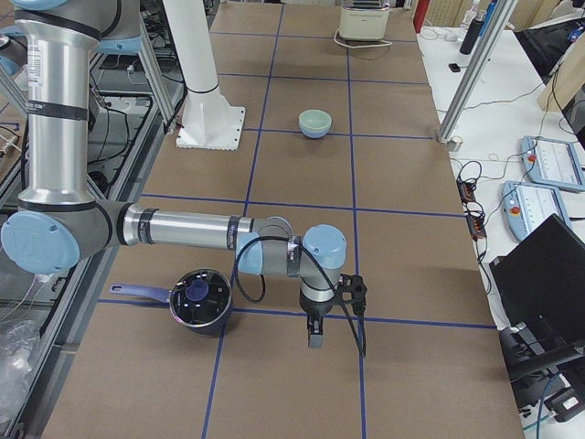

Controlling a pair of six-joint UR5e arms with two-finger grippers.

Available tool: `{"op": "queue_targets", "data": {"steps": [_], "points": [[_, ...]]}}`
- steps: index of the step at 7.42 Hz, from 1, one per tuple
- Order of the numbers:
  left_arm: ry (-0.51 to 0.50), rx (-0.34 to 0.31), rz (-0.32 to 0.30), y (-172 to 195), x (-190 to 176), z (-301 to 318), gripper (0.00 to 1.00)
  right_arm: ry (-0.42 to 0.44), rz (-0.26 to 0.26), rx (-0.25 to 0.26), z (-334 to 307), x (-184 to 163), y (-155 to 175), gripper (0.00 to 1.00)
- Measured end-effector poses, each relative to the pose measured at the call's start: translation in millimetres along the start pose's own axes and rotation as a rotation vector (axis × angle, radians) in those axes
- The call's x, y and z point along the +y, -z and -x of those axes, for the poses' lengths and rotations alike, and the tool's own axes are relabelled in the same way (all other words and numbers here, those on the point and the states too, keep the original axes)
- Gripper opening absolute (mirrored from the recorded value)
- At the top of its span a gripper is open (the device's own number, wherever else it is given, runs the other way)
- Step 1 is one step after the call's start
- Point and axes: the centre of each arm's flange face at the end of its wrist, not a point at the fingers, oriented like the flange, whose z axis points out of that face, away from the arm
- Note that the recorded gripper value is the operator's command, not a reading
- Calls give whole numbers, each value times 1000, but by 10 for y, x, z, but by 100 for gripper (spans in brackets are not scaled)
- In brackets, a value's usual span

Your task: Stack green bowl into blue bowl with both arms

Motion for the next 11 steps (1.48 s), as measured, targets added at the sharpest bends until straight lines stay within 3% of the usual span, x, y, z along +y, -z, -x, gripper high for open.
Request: {"op": "queue_targets", "data": {"steps": [11], "points": [[-31,-4,-32,-150,419,127,98,0,8,0,-4,16,-32,100]]}}
